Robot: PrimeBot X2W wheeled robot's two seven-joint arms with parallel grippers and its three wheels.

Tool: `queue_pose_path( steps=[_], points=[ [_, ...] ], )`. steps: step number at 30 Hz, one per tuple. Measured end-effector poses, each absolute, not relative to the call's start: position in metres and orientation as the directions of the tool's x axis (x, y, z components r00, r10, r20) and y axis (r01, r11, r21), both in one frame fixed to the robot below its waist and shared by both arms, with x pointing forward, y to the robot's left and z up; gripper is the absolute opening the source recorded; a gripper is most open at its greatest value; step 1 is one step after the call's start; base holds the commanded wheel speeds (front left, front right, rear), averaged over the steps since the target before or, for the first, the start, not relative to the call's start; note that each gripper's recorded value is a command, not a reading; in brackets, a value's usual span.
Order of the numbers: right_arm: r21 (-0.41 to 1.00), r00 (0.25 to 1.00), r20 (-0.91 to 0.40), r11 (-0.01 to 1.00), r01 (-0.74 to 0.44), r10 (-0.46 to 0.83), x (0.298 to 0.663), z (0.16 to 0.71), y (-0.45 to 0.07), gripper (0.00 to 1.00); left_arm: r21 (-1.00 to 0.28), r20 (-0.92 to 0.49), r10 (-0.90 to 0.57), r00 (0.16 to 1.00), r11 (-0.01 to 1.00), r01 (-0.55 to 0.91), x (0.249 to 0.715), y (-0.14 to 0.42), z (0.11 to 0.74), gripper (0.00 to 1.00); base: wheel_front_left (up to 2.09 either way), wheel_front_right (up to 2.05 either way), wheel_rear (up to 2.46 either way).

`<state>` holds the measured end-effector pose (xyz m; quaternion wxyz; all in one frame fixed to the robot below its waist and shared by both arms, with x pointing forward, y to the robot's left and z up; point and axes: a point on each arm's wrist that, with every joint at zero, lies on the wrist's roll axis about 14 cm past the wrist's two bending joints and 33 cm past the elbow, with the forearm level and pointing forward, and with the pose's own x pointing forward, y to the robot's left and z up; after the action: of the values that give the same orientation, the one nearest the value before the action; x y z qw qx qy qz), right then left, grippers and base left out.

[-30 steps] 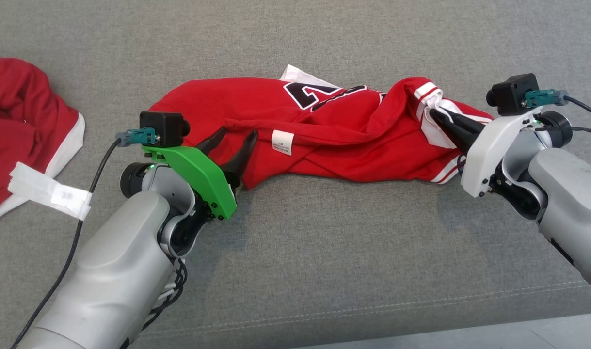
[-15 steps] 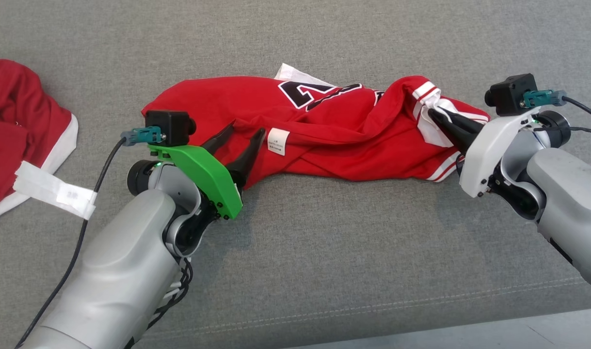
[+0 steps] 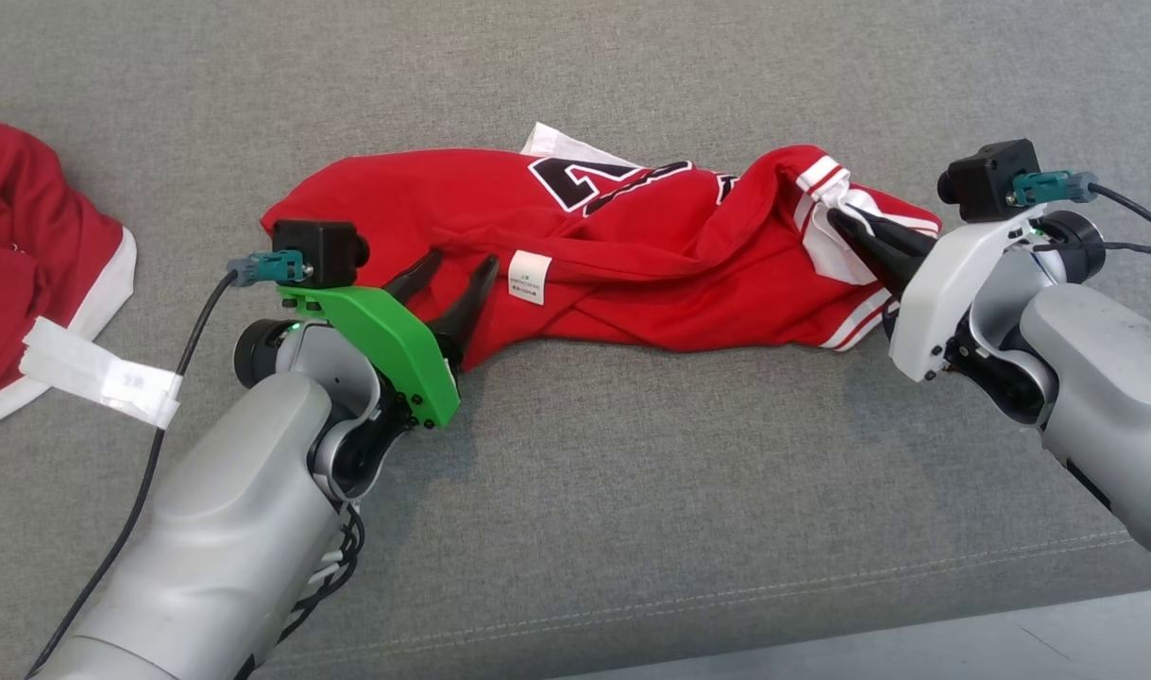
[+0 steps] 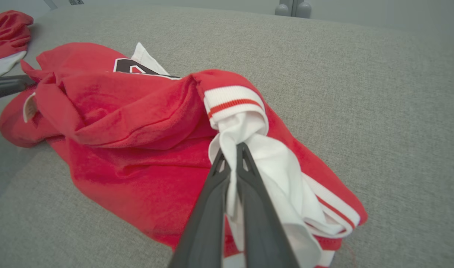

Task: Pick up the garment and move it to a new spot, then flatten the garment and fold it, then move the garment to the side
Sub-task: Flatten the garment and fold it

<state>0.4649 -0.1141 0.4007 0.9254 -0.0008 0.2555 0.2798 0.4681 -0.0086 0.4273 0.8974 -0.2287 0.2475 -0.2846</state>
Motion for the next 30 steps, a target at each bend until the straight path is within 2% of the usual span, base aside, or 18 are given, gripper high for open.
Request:
queue_pose_path(
  steps=[2,3,10,16,20,24,25,26,27,28,29,30],
  points=[
    [0.141,0.713,-0.474,0.844,-0.517,0.516,0.465,0.400,-0.115,0.00,-0.548,-0.323,-0.619,0.716,0.739,0.392,0.469,-0.007,0.424,0.52,0.00,0.00,0.00],
    [0.142,0.715,-0.472,0.845,-0.516,0.516,0.465,0.400,-0.115,0.00,-0.545,-0.327,-0.617,0.716,0.742,0.391,0.469,-0.006,0.423,0.49,0.00,0.00,0.00],
    [0.147,0.714,-0.475,0.847,-0.511,0.514,0.464,0.398,-0.116,0.00,-0.541,-0.328,-0.612,0.720,0.746,0.388,0.474,-0.006,0.421,0.42,0.00,0.00,0.00],
    [0.151,0.719,-0.473,0.851,-0.503,0.509,0.463,0.398,-0.118,0.00,-0.546,-0.322,-0.619,0.716,0.739,0.393,0.477,-0.013,0.422,0.42,0.00,0.00,0.00],
    [0.149,0.723,-0.472,0.854,-0.499,0.505,0.465,0.399,-0.120,0.00,-0.546,-0.320,-0.619,0.717,0.739,0.394,0.479,-0.015,0.422,0.36,0.00,0.00,0.00],
    [0.149,0.723,-0.474,0.856,-0.495,0.502,0.465,0.398,-0.122,0.00,-0.548,-0.324,-0.617,0.717,0.740,0.390,0.479,-0.016,0.420,0.24,0.00,0.00,0.00],
    [0.149,0.725,-0.473,0.856,-0.495,0.501,0.465,0.398,-0.122,0.00,-0.547,-0.327,-0.616,0.717,0.742,0.387,0.479,-0.015,0.419,0.29,0.00,0.00,0.00],
    [0.152,0.725,-0.473,0.857,-0.493,0.501,0.464,0.398,-0.122,0.00,-0.546,-0.331,-0.613,0.717,0.744,0.385,0.480,-0.014,0.418,0.39,0.00,0.00,0.00],
    [0.154,0.725,-0.474,0.857,-0.491,0.501,0.464,0.397,-0.122,0.00,-0.544,-0.336,-0.610,0.718,0.748,0.381,0.480,-0.013,0.417,0.62,0.00,0.00,0.00],
    [0.155,0.724,-0.475,0.857,-0.491,0.501,0.464,0.397,-0.122,0.00,-0.541,-0.340,-0.606,0.719,0.751,0.377,0.480,-0.012,0.415,0.95,0.00,0.00,0.00],
    [0.154,0.723,-0.476,0.857,-0.492,0.501,0.464,0.396,-0.122,0.00,-0.537,-0.341,-0.601,0.723,0.756,0.375,0.481,-0.010,0.415,1.00,0.00,0.00,0.00],
    [0.154,0.722,-0.477,0.857,-0.492,0.501,0.464,0.396,-0.122,0.00,-0.530,-0.345,-0.594,0.726,0.762,0.372,0.482,-0.008,0.414,1.00,0.00,0.00,0.00]
  ],
)
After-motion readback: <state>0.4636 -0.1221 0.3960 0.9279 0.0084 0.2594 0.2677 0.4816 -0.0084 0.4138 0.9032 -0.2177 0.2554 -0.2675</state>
